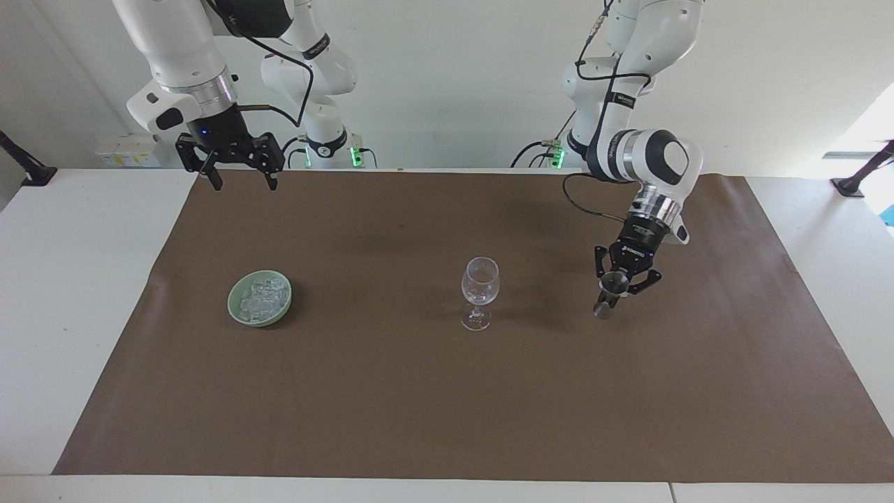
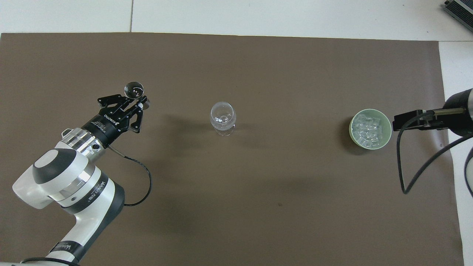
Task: Pour wine and add ice with both arms
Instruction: 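Lift the jigger with the left gripper and carry it beside the glass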
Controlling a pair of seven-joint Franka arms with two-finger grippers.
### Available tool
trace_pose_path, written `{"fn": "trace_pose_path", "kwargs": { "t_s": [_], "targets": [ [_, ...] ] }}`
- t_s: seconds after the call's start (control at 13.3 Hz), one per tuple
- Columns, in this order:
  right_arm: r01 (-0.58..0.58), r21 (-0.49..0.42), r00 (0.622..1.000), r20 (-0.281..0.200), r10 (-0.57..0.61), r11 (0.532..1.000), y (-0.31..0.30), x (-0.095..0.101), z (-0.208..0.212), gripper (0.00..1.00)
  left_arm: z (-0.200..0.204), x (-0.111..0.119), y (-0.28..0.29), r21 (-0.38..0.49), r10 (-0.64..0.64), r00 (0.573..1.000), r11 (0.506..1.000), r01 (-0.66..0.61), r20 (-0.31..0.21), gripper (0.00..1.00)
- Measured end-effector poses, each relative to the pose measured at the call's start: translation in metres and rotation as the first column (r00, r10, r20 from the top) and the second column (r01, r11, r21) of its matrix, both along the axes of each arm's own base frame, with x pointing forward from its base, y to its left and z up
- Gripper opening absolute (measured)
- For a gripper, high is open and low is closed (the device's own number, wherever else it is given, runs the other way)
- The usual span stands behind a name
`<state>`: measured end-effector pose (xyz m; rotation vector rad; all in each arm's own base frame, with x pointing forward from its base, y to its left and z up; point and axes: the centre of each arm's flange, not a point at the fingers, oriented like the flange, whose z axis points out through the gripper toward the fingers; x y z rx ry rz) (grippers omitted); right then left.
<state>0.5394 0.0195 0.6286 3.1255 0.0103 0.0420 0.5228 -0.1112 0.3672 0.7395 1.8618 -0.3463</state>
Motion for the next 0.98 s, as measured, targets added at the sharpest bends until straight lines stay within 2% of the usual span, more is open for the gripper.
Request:
{"fn": "trace_pose_path", "kwargs": {
  "t_s": [0.38,0.98],
  "targets": [
    [0.000,0.000,1.000,0.000,0.000,1.000,0.000,0.000,0.000,1.00,0.026,-0.013,-0.072,0.013,-0.038,0.999,0.999,0.038,0.001,0.21],
    [0.000,0.000,1.000,0.000,0.000,1.000,0.000,0.000,0.000,1.00,0.052,-0.029,-0.130,0.108,-0.077,0.997,0.991,0.076,0.007,0.21]
  ]
}}
